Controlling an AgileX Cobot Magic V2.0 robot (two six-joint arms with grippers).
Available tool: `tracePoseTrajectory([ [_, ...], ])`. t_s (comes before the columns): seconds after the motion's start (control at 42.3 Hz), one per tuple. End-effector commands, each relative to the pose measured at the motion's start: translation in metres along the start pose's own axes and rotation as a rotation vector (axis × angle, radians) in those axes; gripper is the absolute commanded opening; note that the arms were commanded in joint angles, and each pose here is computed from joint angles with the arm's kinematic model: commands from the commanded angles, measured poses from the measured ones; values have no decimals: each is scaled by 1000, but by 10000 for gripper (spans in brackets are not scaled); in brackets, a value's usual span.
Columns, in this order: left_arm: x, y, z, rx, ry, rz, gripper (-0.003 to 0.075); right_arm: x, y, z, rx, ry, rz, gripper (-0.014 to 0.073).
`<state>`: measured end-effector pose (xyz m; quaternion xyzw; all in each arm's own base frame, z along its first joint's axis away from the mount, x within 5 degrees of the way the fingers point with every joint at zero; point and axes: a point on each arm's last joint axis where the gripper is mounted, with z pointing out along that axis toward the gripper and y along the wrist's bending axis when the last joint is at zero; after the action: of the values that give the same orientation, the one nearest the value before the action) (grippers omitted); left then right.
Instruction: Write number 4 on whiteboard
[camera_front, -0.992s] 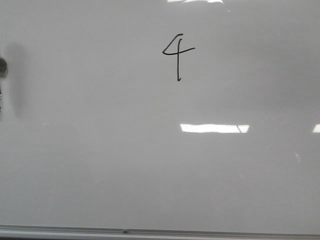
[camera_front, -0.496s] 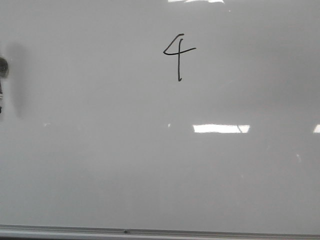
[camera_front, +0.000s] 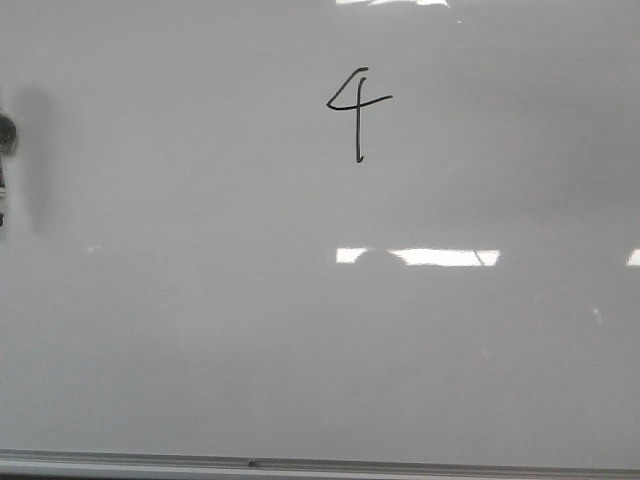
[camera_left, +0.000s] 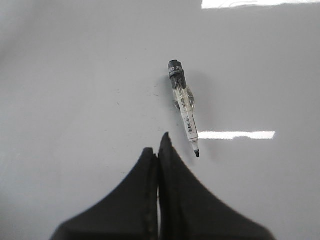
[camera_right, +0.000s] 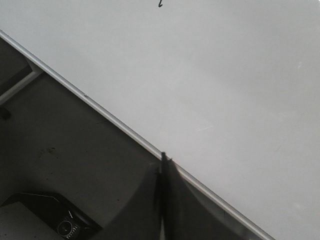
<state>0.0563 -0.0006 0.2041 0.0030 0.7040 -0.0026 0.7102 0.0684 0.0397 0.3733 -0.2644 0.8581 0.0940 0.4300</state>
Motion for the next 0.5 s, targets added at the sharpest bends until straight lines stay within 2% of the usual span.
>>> tracePoseTrajectory([
  [0.0, -6, 0, -1, 4, -87, -11, -20, -11, -1, -5, 8, -77, 4, -69],
  [0.165, -6, 0, -1, 4, -87, -11, -20, -2, -5, -6, 53, -101, 4, -68],
  [0.378, -6, 0, -1, 4, -87, -11, -20, 31, -4, 2, 101, -316, 35, -64],
  [0.472, -6, 0, -1, 4, -87, -11, -20, 51, -4, 11, 177, -406, 51, -64],
])
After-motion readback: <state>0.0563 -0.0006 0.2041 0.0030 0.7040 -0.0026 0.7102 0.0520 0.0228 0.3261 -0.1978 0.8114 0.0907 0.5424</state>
